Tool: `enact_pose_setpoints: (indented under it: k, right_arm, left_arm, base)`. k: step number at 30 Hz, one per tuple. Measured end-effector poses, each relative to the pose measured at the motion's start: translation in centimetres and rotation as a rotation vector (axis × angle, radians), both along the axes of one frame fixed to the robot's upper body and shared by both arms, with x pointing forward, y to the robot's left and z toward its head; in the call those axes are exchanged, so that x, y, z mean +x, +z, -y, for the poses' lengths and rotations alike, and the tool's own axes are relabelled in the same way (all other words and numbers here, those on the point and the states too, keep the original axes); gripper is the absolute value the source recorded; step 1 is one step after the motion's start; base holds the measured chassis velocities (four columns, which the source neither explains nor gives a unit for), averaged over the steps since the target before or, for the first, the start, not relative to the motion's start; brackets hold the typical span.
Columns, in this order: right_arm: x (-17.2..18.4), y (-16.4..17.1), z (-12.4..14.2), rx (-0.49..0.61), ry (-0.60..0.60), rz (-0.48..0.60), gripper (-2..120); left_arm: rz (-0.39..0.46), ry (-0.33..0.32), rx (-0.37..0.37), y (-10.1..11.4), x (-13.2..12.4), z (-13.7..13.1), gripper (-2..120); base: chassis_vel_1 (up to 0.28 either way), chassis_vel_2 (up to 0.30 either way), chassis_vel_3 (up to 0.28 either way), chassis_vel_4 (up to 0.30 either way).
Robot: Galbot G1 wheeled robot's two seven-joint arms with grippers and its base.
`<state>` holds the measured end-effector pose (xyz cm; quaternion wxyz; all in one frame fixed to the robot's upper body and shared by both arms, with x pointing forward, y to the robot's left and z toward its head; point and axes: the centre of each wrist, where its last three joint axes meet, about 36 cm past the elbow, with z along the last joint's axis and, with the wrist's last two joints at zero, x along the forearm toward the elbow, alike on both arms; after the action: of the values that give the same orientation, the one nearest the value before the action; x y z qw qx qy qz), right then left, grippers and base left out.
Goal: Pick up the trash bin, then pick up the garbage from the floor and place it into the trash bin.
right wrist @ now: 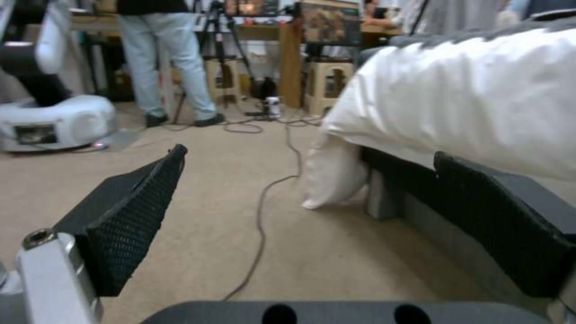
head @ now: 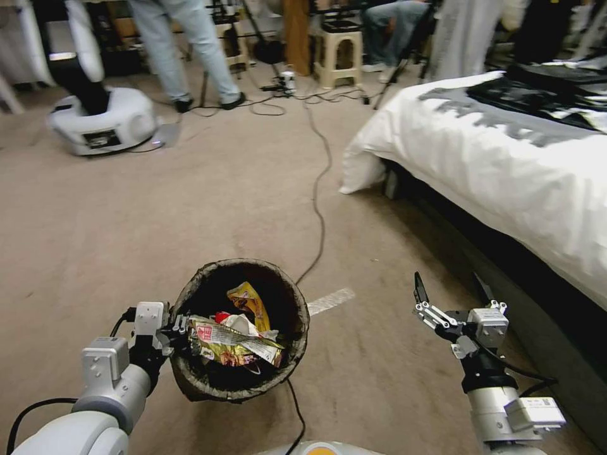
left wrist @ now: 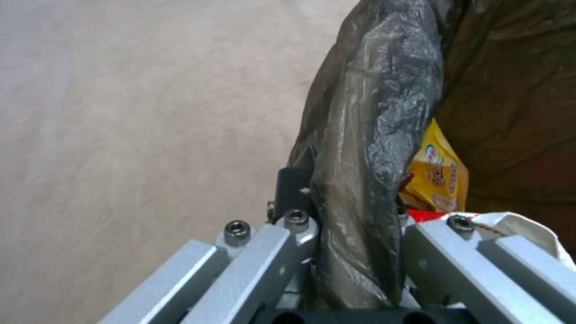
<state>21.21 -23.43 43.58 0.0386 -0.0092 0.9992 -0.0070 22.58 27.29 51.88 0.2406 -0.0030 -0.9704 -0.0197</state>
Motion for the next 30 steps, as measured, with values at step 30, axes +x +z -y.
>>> enact_pose_setpoints:
  k: [30]
  right_arm:
    - [0.28, -0.07, -0.13, 0.008, -0.012, -0.006, 100]
  left_arm:
    - [0.022, 0.0, 0.011, 0.07, 0.14, 0.07, 3]
  base:
    - [0.117, 0.114, 0.116, 0.119]
